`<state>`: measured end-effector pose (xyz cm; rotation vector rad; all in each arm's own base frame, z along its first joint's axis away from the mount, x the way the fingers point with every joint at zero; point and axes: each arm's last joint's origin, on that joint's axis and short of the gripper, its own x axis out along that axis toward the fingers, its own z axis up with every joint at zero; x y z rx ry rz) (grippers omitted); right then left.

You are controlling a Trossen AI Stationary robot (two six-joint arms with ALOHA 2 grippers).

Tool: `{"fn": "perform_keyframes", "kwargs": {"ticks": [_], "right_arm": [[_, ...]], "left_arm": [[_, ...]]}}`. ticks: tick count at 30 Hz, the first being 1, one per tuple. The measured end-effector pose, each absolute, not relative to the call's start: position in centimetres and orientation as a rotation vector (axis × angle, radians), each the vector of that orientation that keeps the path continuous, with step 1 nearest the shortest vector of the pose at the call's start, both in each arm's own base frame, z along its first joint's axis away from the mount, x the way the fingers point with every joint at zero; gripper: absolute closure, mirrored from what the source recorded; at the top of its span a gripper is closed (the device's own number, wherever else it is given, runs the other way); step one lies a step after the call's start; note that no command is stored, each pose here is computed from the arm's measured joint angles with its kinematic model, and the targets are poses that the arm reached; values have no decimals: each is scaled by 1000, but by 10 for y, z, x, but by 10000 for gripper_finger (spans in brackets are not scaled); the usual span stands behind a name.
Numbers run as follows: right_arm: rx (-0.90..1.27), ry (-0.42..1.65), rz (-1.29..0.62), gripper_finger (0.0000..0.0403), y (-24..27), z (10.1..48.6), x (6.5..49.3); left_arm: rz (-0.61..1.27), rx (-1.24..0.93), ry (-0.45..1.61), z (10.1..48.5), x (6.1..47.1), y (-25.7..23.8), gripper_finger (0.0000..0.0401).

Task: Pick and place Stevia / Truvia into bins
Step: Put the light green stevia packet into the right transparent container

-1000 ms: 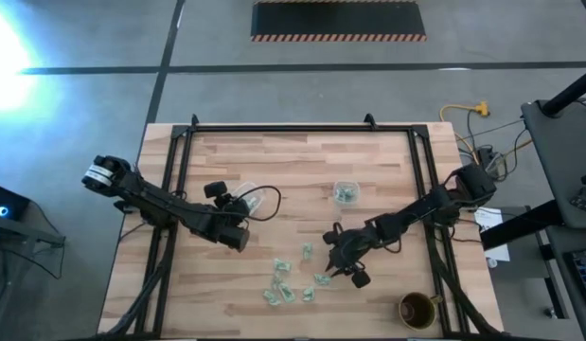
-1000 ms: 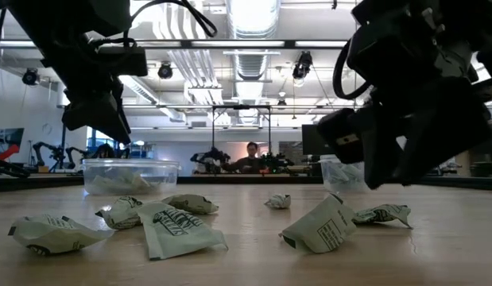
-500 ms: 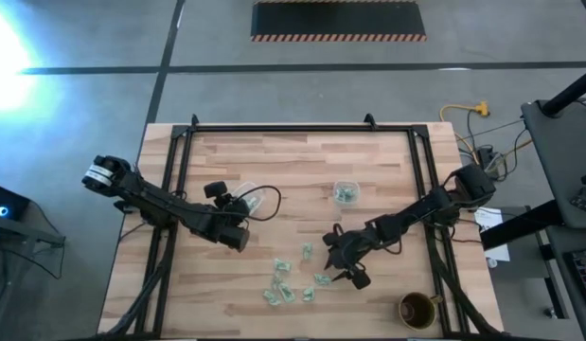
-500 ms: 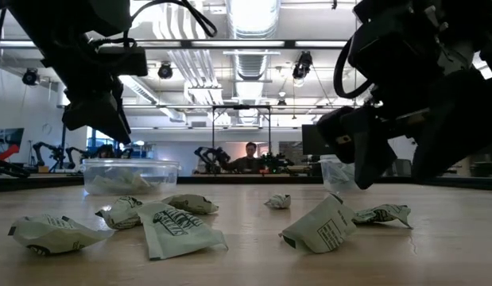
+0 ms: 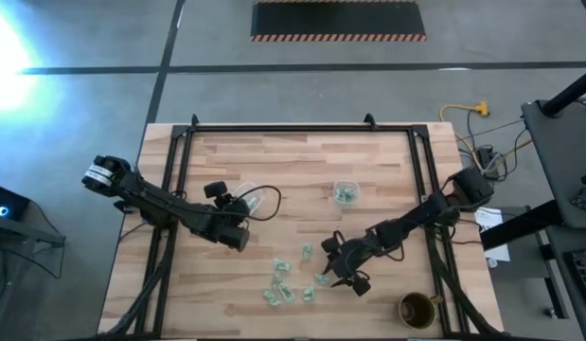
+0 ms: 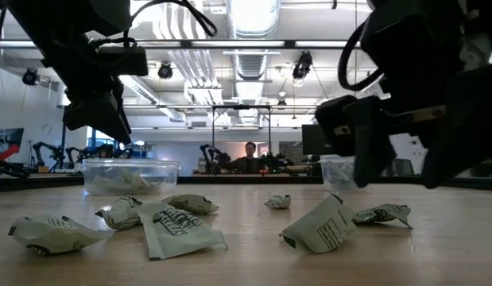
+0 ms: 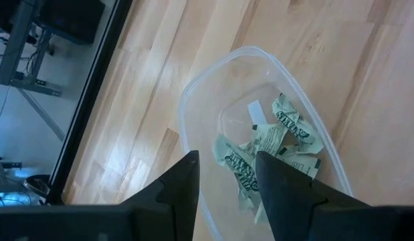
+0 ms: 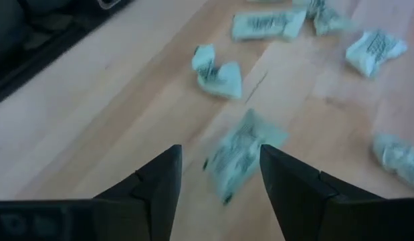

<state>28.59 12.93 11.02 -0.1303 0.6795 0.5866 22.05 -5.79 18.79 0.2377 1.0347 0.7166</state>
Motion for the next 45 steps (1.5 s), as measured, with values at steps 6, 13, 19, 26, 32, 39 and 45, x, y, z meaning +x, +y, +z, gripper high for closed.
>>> {"fn": "perform_keyframes", "kwargs": {"ticks": [6, 13, 19, 26, 32, 39, 45], "right_arm": [[-135, 720, 580, 211, 131, 100, 292], [-137, 732, 579, 211, 131, 101, 292], [-171, 755, 532, 226, 129, 95, 292], [-205, 749, 526, 266, 128, 95, 293], [-224, 745, 524, 318, 127, 95, 293], [-245, 740, 531, 373, 127, 95, 293], [-263, 735, 536, 393, 127, 96, 293]], "left_arm": [[715, 235, 1035, 188, 221, -58, 270], [715, 237, 1036, 186, 220, -58, 270], [716, 236, 1034, 185, 220, -58, 270], [715, 233, 1029, 185, 220, -58, 270], [715, 232, 1029, 185, 220, -58, 270], [715, 233, 1030, 185, 220, -58, 270], [715, 234, 1030, 185, 220, -58, 270]]}}
